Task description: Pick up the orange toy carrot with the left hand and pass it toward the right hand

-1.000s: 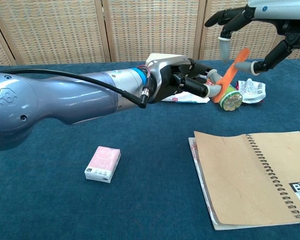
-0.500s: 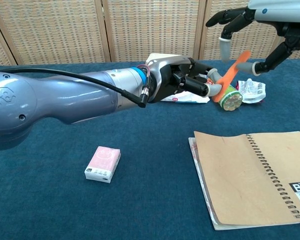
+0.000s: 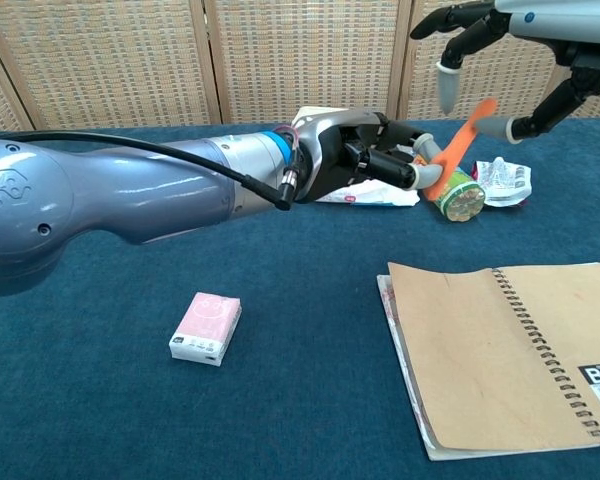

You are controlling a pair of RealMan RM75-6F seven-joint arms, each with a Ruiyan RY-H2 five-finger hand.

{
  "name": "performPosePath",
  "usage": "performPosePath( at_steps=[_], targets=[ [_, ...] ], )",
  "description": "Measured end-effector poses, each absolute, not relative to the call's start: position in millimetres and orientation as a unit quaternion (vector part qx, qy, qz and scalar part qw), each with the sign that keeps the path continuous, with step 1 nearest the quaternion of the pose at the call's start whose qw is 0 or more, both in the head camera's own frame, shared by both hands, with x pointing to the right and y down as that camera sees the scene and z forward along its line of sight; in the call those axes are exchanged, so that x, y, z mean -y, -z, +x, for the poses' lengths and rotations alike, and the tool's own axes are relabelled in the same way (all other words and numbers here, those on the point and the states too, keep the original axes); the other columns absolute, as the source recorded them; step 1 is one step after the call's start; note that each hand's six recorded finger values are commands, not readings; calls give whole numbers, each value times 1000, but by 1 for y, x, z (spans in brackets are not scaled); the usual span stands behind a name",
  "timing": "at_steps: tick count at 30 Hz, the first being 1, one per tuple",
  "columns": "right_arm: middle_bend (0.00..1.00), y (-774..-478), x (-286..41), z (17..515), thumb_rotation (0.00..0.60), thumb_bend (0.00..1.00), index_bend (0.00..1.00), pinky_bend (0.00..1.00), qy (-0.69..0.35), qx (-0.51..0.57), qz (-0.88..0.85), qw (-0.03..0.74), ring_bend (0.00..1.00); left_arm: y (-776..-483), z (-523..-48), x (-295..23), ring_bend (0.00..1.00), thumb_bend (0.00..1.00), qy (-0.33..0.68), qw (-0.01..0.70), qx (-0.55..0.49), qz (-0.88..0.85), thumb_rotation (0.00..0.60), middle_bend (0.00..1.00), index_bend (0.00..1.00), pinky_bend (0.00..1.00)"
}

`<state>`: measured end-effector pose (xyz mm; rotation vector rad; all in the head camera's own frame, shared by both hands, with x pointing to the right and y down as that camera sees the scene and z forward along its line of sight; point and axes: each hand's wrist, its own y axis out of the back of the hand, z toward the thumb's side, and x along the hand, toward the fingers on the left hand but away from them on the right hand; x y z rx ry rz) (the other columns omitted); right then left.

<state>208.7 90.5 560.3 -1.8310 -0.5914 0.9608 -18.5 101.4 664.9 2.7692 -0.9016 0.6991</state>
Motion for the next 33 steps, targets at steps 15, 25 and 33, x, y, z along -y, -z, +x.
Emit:
performPosePath(
  at_steps=[15,25,33],
  targets=[
    [103,-564,-90,213,600,562,440,0,-402,229,-728,506,0,-663,-20,-100,0,473,-232,71,302,922,600,0,604,0],
    [111,-566,-91,213,600,562,518,0,-400,228,-729,506,0,-662,-19,-101,0,473,-230,72,301,923,600,0,604,0],
    [92,-565,-91,215,600,562,416,0,-400,231,-727,508,0,-663,-21,-99,0,474,-233,72,304,921,600,0,604,0]
  ],
)
